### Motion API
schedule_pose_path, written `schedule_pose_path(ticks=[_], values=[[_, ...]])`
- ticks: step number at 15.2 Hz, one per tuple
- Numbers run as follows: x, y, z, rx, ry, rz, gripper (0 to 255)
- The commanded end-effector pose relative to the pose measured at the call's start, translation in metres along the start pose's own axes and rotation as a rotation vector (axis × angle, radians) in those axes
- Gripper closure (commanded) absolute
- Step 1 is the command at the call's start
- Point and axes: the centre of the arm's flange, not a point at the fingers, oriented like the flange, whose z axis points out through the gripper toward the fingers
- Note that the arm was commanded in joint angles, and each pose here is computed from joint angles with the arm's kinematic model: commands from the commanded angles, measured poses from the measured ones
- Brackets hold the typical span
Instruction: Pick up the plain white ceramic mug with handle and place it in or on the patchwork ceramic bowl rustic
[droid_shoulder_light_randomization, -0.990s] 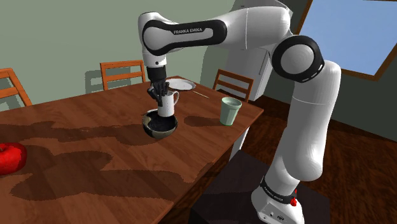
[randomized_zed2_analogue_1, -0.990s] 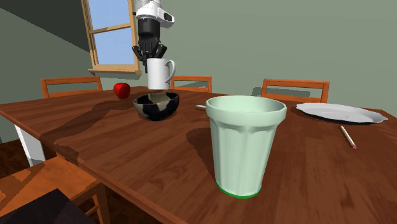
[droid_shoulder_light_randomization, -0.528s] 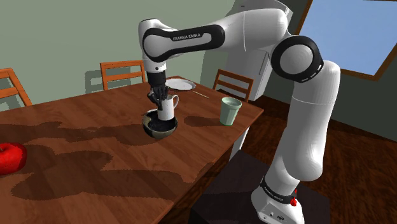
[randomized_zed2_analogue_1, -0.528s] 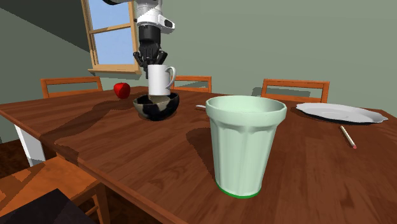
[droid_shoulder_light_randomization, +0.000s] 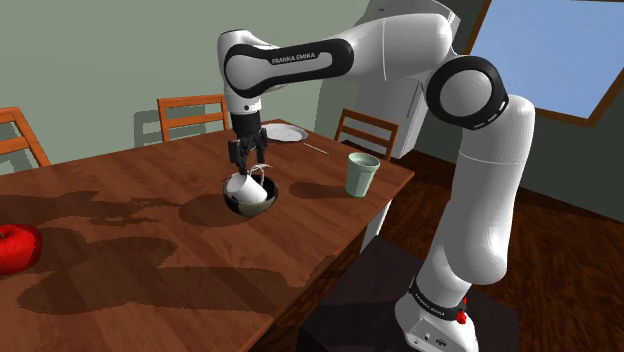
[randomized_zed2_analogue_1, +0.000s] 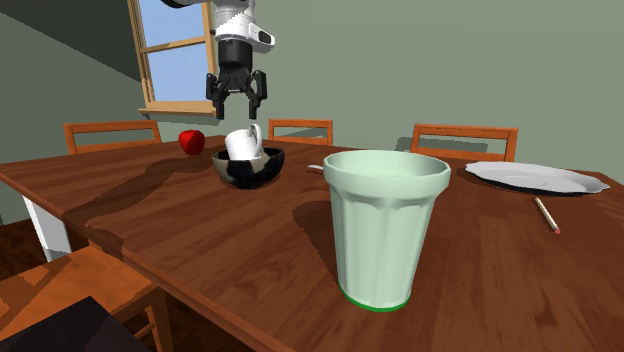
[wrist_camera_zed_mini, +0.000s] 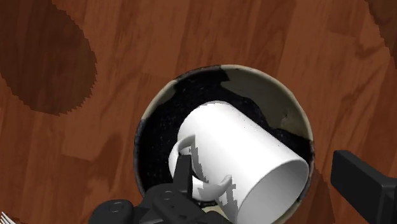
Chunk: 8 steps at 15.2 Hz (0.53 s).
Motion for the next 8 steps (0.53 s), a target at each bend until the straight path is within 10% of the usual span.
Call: schedule_pose_path(ticks=[1,8], values=[[0.000,0.000,0.000,0.000,0.000,0.000,0],[0.000,0.000,-0.050,0.000,0.000,0.000,0]])
